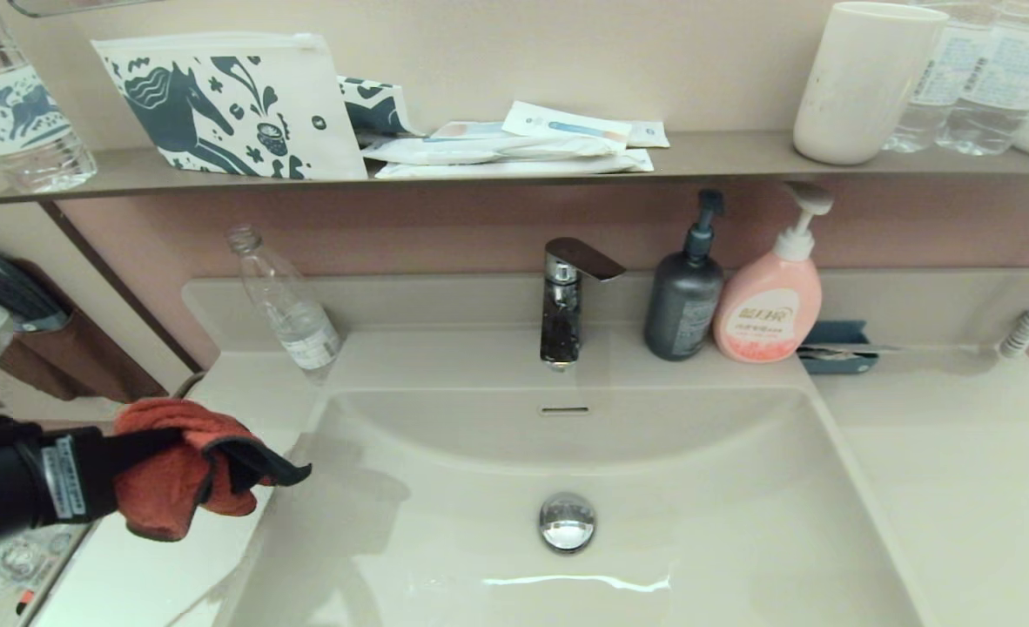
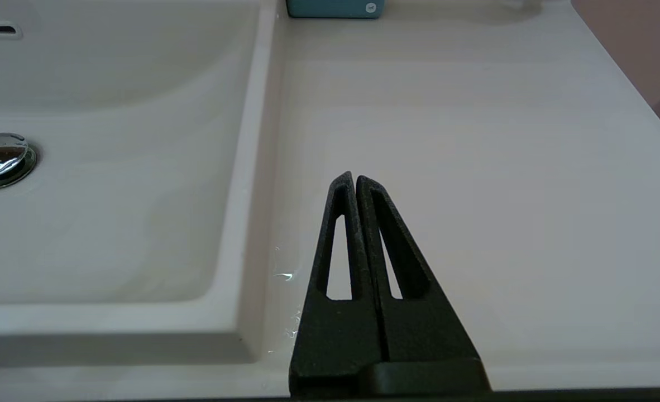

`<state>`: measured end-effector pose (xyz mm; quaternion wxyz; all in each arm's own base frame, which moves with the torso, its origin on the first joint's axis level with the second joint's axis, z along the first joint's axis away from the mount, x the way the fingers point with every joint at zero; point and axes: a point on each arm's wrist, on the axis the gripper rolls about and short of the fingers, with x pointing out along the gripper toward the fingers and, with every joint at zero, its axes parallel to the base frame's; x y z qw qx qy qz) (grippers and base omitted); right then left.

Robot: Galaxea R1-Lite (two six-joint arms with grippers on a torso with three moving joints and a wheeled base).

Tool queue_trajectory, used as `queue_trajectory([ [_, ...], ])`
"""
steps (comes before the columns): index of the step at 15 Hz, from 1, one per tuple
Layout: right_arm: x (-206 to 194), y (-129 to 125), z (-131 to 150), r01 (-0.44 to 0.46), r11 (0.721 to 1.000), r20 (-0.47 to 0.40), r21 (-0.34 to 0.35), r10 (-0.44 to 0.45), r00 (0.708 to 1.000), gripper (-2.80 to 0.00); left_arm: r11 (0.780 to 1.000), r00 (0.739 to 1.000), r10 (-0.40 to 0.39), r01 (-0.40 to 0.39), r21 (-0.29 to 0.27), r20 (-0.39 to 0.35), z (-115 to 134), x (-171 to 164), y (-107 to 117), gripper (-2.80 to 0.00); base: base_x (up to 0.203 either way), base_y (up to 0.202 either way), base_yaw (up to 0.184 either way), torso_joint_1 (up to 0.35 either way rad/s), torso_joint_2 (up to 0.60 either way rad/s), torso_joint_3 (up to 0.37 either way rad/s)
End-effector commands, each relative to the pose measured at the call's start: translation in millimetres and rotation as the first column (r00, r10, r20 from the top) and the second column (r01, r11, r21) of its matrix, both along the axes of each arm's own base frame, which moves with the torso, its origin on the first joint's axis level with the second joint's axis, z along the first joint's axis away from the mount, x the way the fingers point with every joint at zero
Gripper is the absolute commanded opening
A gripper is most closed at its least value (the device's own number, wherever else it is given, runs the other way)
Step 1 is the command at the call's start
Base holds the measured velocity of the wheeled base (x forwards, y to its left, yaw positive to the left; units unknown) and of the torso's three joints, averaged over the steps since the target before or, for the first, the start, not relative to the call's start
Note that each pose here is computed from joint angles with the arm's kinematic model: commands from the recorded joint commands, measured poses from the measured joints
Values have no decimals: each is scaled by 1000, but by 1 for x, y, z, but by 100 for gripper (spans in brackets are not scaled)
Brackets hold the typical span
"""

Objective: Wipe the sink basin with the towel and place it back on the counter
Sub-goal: Wipe the sink

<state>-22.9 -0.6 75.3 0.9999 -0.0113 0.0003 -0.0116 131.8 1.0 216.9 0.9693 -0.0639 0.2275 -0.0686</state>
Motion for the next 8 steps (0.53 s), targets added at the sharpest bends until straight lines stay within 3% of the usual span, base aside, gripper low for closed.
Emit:
queue_trajectory([
  [1,0,0,0,0,1000,-1,0,0,1000,-280,998,997,-69,69,-2,-20,1,7,-25,-280,0,0,0,0,0,0],
  [5,0,0,0,0,1000,-1,0,0,1000,-280,997,996,-83,83,-2,-34,4,8,-78,-280,0,0,0,0,0,0],
  [8,0,0,0,0,1000,-1,0,0,1000,-280,1000,990,18,-17,13,-142,-21,26,-116,-280,0,0,0,0,0,0],
])
